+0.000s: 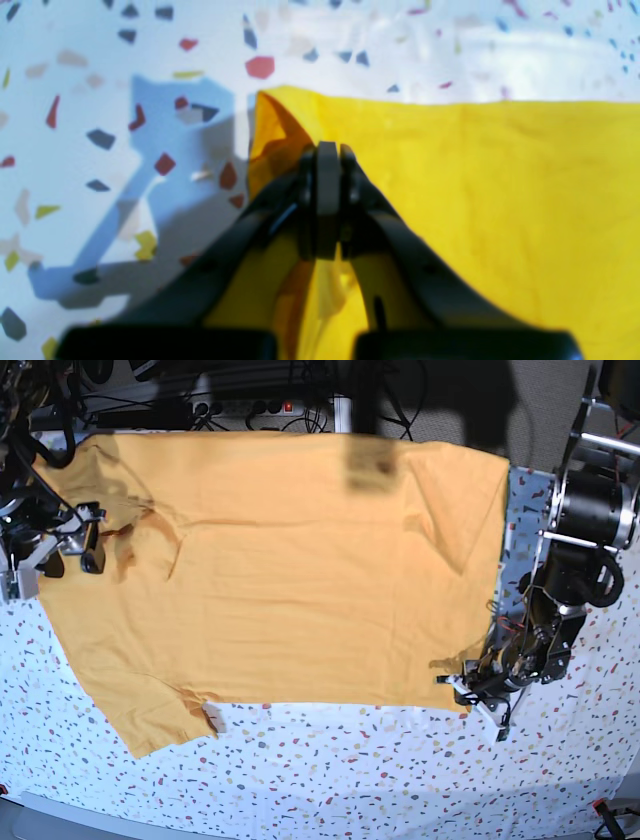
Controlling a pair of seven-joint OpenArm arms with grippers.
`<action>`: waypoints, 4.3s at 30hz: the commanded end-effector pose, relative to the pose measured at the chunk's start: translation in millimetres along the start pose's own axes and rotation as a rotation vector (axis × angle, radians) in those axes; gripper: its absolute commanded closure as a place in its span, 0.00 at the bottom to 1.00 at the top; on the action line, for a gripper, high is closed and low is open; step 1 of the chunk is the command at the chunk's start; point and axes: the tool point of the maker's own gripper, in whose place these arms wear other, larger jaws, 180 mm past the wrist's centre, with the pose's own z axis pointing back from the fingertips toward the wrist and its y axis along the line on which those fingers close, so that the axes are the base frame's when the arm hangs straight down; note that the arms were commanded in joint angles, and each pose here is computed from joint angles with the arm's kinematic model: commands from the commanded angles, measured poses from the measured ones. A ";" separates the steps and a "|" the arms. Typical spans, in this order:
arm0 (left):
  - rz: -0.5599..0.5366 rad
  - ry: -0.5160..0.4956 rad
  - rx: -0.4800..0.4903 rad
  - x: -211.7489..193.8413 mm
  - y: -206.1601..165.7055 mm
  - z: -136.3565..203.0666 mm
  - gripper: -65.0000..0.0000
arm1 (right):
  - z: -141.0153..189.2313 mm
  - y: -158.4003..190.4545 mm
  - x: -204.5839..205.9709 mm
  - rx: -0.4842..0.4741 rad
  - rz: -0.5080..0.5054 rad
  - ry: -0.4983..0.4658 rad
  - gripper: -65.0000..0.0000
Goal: Fold the T-shirt properly
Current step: 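Move the right gripper to the opposite side edge and grasp it, then hold both shirt edges and adjust the grips along the hem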
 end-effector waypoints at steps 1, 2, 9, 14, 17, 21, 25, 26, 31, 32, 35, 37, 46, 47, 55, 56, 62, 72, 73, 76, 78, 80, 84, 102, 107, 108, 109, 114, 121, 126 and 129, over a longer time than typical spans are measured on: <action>-0.011 -0.081 -0.009 36.2 -1.8 3.2 1.00 | 1.4 -8.4 23.1 -0.024 0.037 -0.071 0.42; -0.011 -0.081 -0.008 36.1 -1.8 3.2 1.00 | -1.9 -16.1 28.9 -0.049 0.038 -0.088 0.42; -0.084 -0.045 0.015 29.8 2.6 3.1 1.00 | -43.6 -75.3 22.3 -0.123 -0.120 -0.037 0.42; -0.087 -0.045 0.015 29.7 2.3 2.9 1.00 | -67.6 -116.3 26.6 -0.146 -0.224 -0.003 0.42; -0.087 -0.045 0.015 29.7 2.3 2.9 1.00 | -85.2 -131.2 38.5 -0.135 -0.254 0.019 0.42; -0.087 -0.045 0.015 29.7 2.4 2.9 1.00 | -121.8 -134.3 44.2 -0.105 -0.245 0.120 0.42; -0.087 -0.044 0.015 29.6 2.1 2.8 1.00 | -158.4 -131.2 45.5 -0.118 -0.147 0.230 0.42; -0.087 -0.044 0.015 29.6 2.1 2.8 1.00 | -164.9 -131.7 46.7 -0.128 -0.113 0.245 0.42; -0.087 -0.032 0.016 27.5 2.7 2.9 1.00 | -181.5 -149.6 53.5 -0.251 -0.065 0.265 0.42; -0.087 -0.026 0.016 26.3 2.6 2.8 1.00 | -181.8 -155.2 52.4 -0.277 -0.087 0.260 0.42; -0.087 -0.022 0.016 25.6 2.9 2.8 1.00 | -182.7 -163.1 41.0 -0.306 -0.131 0.264 0.42; -0.087 -0.023 0.016 25.7 2.6 2.8 1.00 | -184.0 -164.4 30.9 -0.309 -0.146 0.272 0.42; -0.087 -0.006 0.017 22.7 2.9 2.7 1.00 | -192.4 -149.3 -20.4 -0.293 -0.156 0.315 0.42; -0.087 -0.006 0.017 22.8 3.1 2.8 1.00 | -193.1 -145.8 -27.8 -0.289 -0.155 0.326 0.42; -0.077 -0.010 0.013 23.5 2.1 2.6 1.00 | -200.0 -123.6 -51.6 -0.255 -0.154 0.367 0.56; -0.077 -0.010 0.013 23.5 2.3 2.7 1.00 | -200.0 -124.4 -49.6 -0.256 -0.153 0.363 0.63; -0.080 -0.015 0.015 24.3 2.7 2.8 1.00 | -199.9 -127.3 -28.1 -0.259 -0.132 0.332 1.00; -0.080 -0.031 0.014 27.2 2.4 2.9 1.00 | -194.6 -128.8 10.7 -0.259 -0.080 0.291 1.00; -0.080 -0.031 0.014 27.3 2.4 2.9 1.00 | -193.5 -129.8 11.0 -0.260 -0.078 0.296 1.00; -0.081 -0.031 0.014 27.3 2.4 2.9 1.00 | -190.0 -135.8 11.5 -0.272 -0.076 0.297 1.00; -0.080 -0.032 0.013 27.4 2.2 2.8 1.00 | -187.3 -142.1 13.8 -0.283 -0.071 0.283 1.00; -0.080 -0.032 0.013 27.4 2.1 2.8 1.00 | -184.9 -150.8 21.9 -0.299 -0.062 0.237 0.81; -0.080 -0.031 0.014 27.3 2.4 2.9 1.00 | -179.2 -164.4 31.1 -0.324 -0.051 0.187 0.46; -0.080 -0.028 0.014 26.7 2.6 2.9 1.00 | -167.8 -184.3 0.6 -0.456 -0.061 0.233 0.45; -0.080 -0.028 0.011 26.7 0.5 2.2 1.00 | -154.4 -204.2 -0.1 -0.512 -0.083 0.232 0.45; -0.080 -0.024 0.011 25.9 0.6 2.2 1.00 | -150.3 -209.5 0.0 -0.521 -0.115 0.226 0.45; -0.080 -0.022 0.011 25.6 0.9 2.3 1.00 | -145.7 -215.3 0.1 -0.530 -0.153 0.218 0.45; -0.080 -0.017 0.011 24.6 0.7 2.2 1.00 | -128.1 -229.6 -13.3 -0.492 -0.378 0.154 0.48; -0.079 -0.018 0.011 24.8 0.7 2.2 1.00 | -115.8 -225.3 -60.7 -0.443 -0.458 0.162 0.52; -0.076 -0.019 0.009 24.9 -0.2 2.0 1.00 | -124.3 -203.6 -72.4 -0.354 -0.437 0.200 0.52; -0.072 -0.020 0.002 24.9 -3.8 0.8 1.00 | -132.0 -189.0 -73.1 -0.301 -0.459 0.193 0.52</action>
